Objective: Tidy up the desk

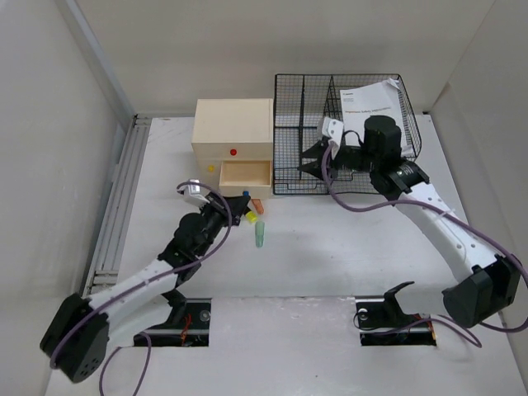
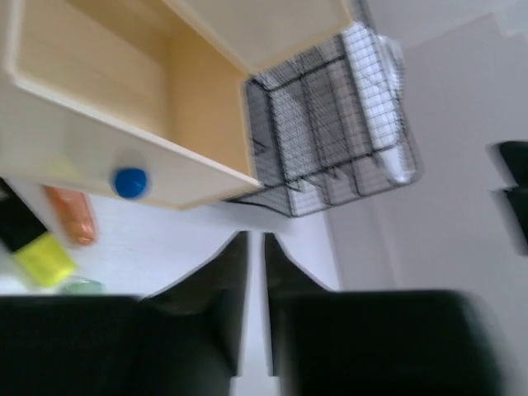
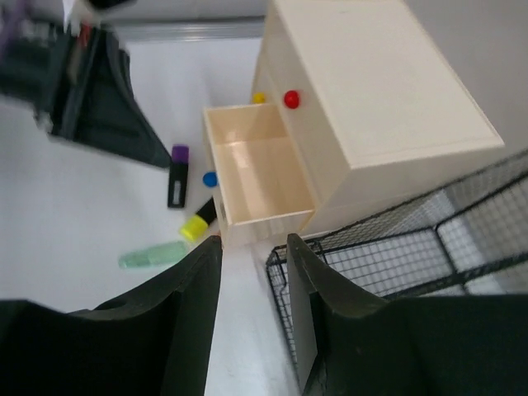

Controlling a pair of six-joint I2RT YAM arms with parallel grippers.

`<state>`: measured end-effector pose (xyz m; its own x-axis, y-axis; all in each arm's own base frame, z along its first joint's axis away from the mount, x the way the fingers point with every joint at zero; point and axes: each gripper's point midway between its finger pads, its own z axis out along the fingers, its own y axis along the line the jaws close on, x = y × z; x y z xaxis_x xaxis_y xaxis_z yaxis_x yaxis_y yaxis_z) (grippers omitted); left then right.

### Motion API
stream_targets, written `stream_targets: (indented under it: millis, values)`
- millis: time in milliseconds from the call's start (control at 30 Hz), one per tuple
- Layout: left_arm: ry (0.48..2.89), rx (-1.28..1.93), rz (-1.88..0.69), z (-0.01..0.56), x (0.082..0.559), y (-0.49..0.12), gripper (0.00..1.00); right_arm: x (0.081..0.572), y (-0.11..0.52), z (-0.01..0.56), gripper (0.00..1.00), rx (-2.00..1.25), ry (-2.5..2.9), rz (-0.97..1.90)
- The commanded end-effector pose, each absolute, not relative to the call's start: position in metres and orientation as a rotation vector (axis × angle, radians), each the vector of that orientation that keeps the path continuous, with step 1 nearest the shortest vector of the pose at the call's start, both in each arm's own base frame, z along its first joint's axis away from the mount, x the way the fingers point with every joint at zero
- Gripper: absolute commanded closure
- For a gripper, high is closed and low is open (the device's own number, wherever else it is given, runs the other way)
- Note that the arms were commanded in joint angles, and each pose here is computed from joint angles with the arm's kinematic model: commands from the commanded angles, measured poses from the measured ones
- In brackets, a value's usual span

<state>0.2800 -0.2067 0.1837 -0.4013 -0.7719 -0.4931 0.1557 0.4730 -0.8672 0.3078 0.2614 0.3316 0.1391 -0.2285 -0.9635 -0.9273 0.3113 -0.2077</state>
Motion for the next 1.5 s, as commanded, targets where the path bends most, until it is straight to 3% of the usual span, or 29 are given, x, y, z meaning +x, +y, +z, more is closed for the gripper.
stream_targets:
  millis: [0,67,200,267,367,467,600,700,767,833,867,900,1033,1200,1467]
  values:
    - [1.716,-0.414,-1.117,0.188,0.253,-0.206,1.0,0.284,0.271,0.305,0.57,-1.491,1.1,0.711]
    - [1.631,-0.364,-1.146,0.225,0.24,-0.198,1.0,0.261,0.275,0.272,0.54,-1.647,1.076,0.759]
    - [1.52,-0.202,-1.051,0.292,0.215,-0.173,1.0,0.249,0.296,0.231,0.54,-1.933,0.887,0.584]
    - [1.47,-0.124,-0.913,0.33,0.208,-0.151,0.7,0.252,0.302,0.205,0.53,-2.012,0.92,0.492]
    - [1.434,-0.083,-0.742,0.366,0.202,-0.122,0.37,0.241,0.325,0.181,0.5,-2.116,0.896,0.459]
    - [1.455,-0.039,-0.531,0.361,0.213,-0.102,0.29,0.237,0.344,0.167,0.49,-2.173,0.907,0.399]
    - [1.488,-0.046,-0.412,0.338,0.221,-0.09,0.33,0.239,0.363,0.16,0.54,-2.18,0.924,0.271]
    - [1.44,-0.055,-0.443,0.343,0.213,-0.086,0.78,0.242,0.38,0.164,0.59,-2.125,1.003,0.227]
    - [1.415,-0.084,-0.438,0.346,0.209,-0.078,1.0,0.243,0.394,0.155,0.62,-2.111,1.086,0.228]
    - [1.39,-0.139,-0.429,0.351,0.205,-0.067,0.96,0.247,0.417,0.156,0.63,-2.047,1.213,0.296]
    - [1.362,-0.157,-0.436,0.356,0.2,-0.06,0.9,0.244,0.426,0.156,0.66,-2.029,1.254,0.326]
    - [1.358,-0.166,-0.432,0.353,0.199,-0.058,0.77,0.245,0.43,0.152,0.66,-2.015,1.327,0.352]
    - [1.31,-0.222,-0.44,0.35,0.188,-0.042,0.59,0.242,0.465,0.144,0.67,-1.979,1.404,0.385]
    - [1.237,-0.245,-0.467,0.355,0.174,-0.03,0.54,0.251,0.479,0.137,0.67,-1.881,1.391,0.264]
    - [1.234,-0.227,-0.482,0.356,0.172,-0.033,0.53,0.248,0.489,0.101,0.56,-1.894,1.576,0.323]
